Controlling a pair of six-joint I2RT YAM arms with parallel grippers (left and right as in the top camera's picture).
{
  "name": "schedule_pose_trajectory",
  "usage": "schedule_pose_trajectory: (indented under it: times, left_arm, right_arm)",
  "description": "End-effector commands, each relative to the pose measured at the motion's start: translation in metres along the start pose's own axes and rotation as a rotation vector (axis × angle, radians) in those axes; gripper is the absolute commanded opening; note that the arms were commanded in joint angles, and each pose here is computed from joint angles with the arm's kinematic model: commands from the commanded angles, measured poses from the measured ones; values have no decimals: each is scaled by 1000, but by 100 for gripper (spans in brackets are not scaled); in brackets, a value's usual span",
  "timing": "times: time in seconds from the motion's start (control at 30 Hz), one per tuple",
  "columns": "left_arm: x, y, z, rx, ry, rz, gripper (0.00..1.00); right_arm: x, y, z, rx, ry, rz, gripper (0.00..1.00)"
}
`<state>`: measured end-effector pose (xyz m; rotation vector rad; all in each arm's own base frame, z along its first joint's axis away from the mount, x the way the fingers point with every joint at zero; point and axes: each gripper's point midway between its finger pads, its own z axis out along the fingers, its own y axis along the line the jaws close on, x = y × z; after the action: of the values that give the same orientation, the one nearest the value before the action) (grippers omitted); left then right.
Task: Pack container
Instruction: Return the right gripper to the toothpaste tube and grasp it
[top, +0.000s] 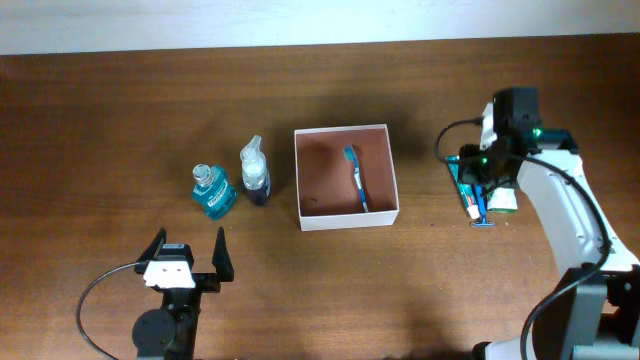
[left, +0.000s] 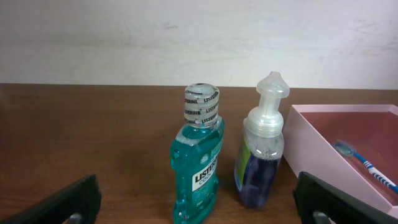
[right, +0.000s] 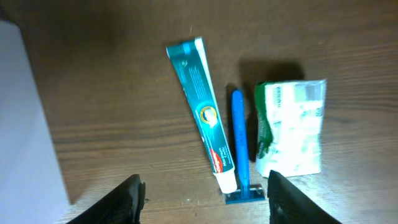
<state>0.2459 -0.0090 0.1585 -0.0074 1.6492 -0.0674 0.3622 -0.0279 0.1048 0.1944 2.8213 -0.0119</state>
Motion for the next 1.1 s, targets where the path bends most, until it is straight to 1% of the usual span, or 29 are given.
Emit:
schedule_pose_trajectory:
  times: [0.0,0.03,0.2,0.33,0.63,0.7,0.83,0.87,0.93,1.0,1.07]
  left_arm:
    - [2,-2,0,11,0,12,99]
    - [2,-2,0,11,0,12,99]
    - [2,-2,0,11,0,12,99]
    - [2,-2,0,11,0,12,99]
    - [2,-2,0,11,0,12,99]
    - [2,-2,0,11,0,12,99]
    - [2,-2,0,11,0,12,99]
    - [2,-2,0,11,0,12,99]
    - [2,-2,0,11,0,12,99]
    - [2,-2,0,11,0,12,99]
    - [2,-2,0,11,0,12,99]
  right_arm:
    - [20,6,19,-54,41,-90,53]
    - [22,6,23,-53,42,-91,50]
    - [27,6,36,-52,25,-99,46]
    - [29,0,47,-16,42,-103,45]
    - [42,0,82,-19,128,-103,45]
    - [44,0,89,-18,142,-102,44]
    - [47,-1,96,-19,159,-102,38]
    - [47,0,96,-19,159,-102,36]
    - [47,0,96,-19,160,-101,27]
    - [48,0,96,-19,161,-101,25]
    - [48,0,96,-19,162,-101,27]
